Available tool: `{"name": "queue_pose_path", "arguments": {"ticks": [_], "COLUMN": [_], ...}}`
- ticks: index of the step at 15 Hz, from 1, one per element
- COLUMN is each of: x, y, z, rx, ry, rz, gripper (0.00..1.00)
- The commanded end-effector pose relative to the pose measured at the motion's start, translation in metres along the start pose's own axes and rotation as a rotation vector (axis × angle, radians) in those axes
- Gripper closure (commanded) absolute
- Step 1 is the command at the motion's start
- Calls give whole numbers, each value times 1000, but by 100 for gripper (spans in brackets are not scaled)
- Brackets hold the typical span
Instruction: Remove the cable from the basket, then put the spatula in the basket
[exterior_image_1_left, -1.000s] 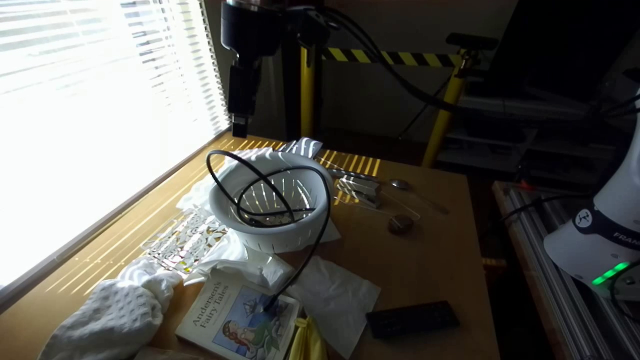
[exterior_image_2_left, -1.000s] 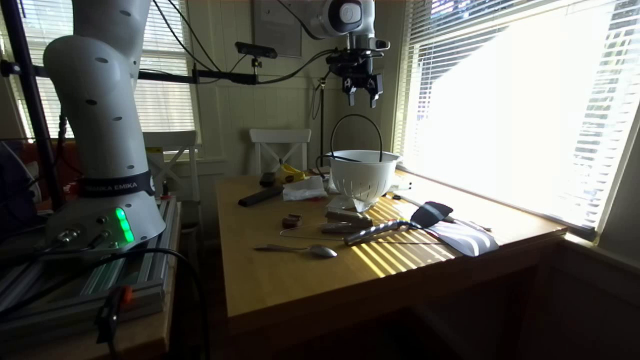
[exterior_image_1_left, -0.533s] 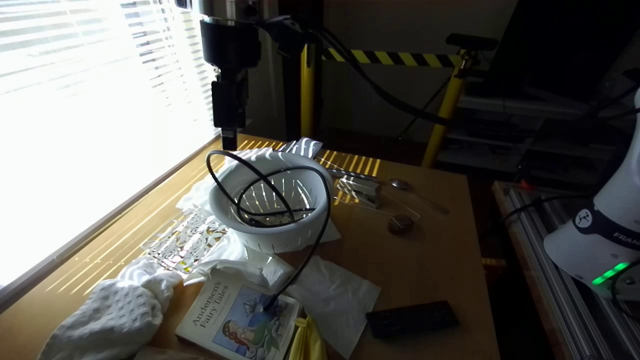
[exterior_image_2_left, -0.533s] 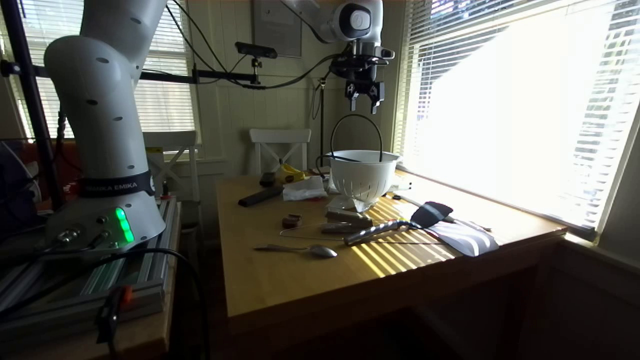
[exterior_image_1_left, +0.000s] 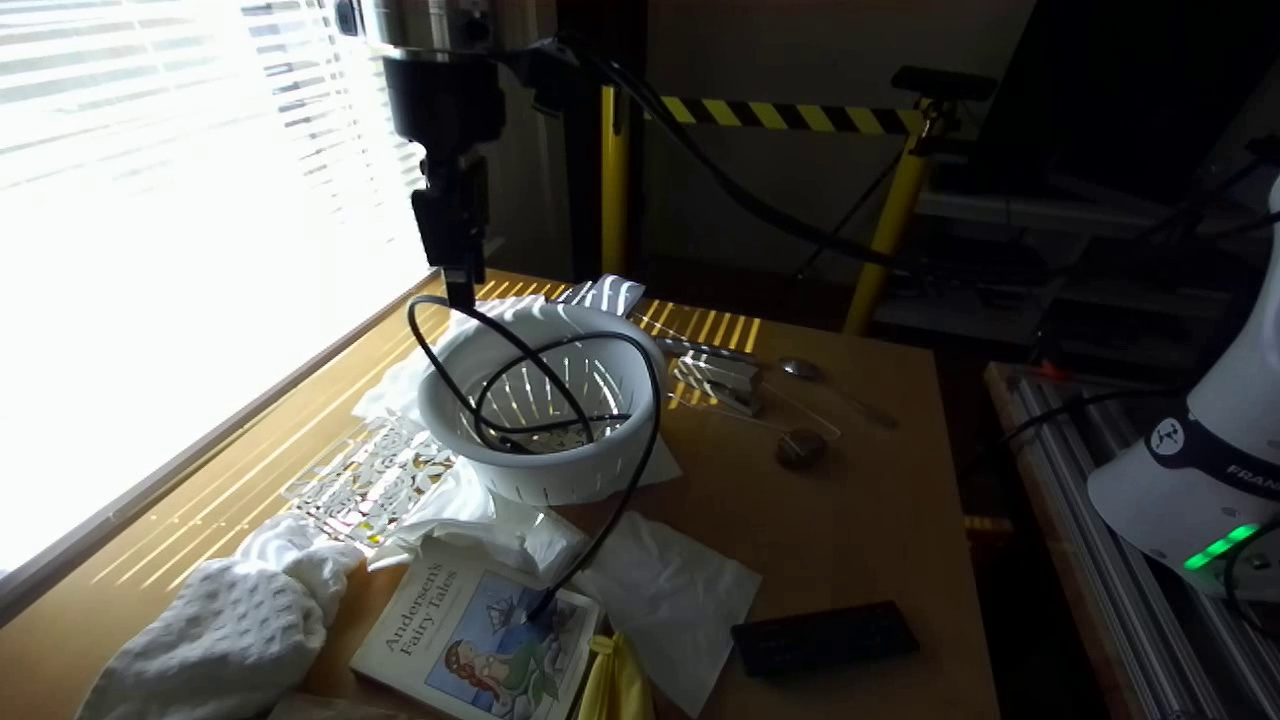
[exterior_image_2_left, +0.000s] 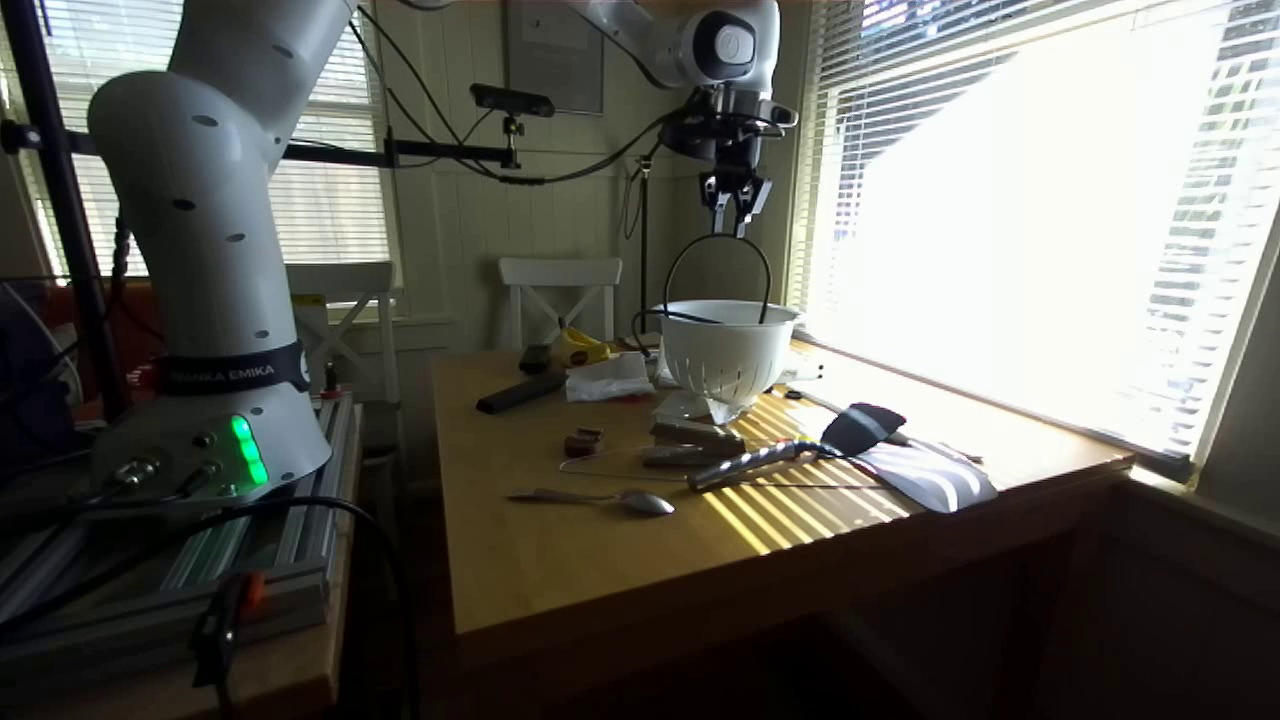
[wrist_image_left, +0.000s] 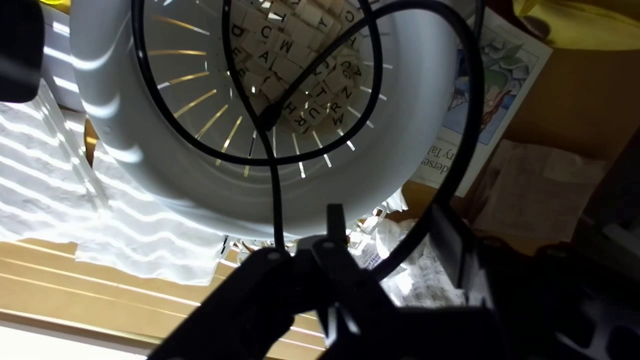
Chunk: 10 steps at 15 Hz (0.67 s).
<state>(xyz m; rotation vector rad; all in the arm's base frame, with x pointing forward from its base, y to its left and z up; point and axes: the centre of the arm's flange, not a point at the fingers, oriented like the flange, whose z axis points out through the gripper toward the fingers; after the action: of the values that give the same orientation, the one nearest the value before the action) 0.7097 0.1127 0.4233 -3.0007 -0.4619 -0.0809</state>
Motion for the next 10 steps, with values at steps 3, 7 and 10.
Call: {"name": "queue_pose_path", "arguments": {"ticks": [3, 7, 10], "x": [15, 16, 20], "y": [3, 2, 8], "z": [-5, -21, -20], "rx": [28, 78, 141], "ry": [-4, 106, 139], "rz": [17, 107, 214], "gripper": [95, 100, 100]}}
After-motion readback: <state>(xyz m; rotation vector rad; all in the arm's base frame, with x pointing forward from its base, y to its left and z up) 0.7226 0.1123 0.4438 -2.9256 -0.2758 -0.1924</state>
